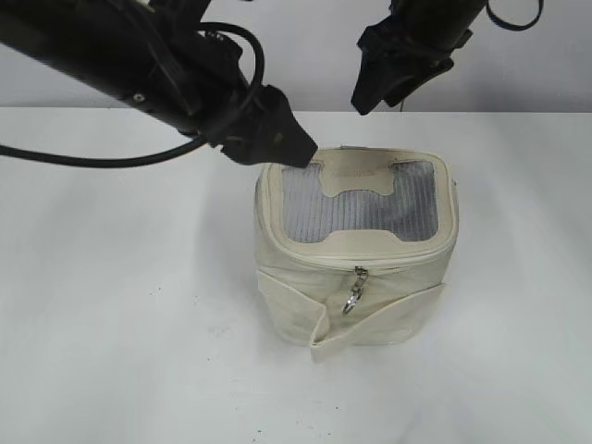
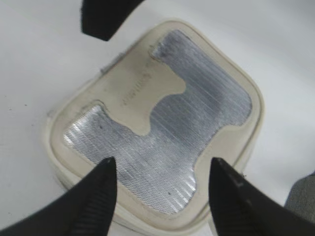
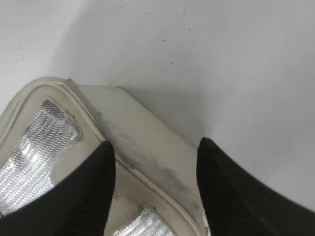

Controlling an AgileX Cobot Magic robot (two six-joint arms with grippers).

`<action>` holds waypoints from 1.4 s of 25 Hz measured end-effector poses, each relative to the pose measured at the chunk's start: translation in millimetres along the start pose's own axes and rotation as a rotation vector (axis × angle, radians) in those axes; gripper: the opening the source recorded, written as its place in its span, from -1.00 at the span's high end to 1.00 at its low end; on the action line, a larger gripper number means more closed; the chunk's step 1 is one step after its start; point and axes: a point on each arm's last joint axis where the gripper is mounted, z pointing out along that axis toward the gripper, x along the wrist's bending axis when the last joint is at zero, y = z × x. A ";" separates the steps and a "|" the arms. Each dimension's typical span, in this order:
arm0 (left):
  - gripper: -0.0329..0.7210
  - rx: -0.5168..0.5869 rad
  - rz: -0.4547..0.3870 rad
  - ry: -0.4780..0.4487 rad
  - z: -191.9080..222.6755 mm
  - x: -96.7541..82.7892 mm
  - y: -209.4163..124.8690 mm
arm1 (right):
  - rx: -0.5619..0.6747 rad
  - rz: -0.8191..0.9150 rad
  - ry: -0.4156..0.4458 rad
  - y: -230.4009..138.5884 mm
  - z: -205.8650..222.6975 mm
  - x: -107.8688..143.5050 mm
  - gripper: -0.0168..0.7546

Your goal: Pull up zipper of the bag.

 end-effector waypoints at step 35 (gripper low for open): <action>0.36 0.207 0.039 -0.288 150.3 54.7 64.7 | -0.035 0.471 -0.222 -219.1 -0.8 -14.4 -0.08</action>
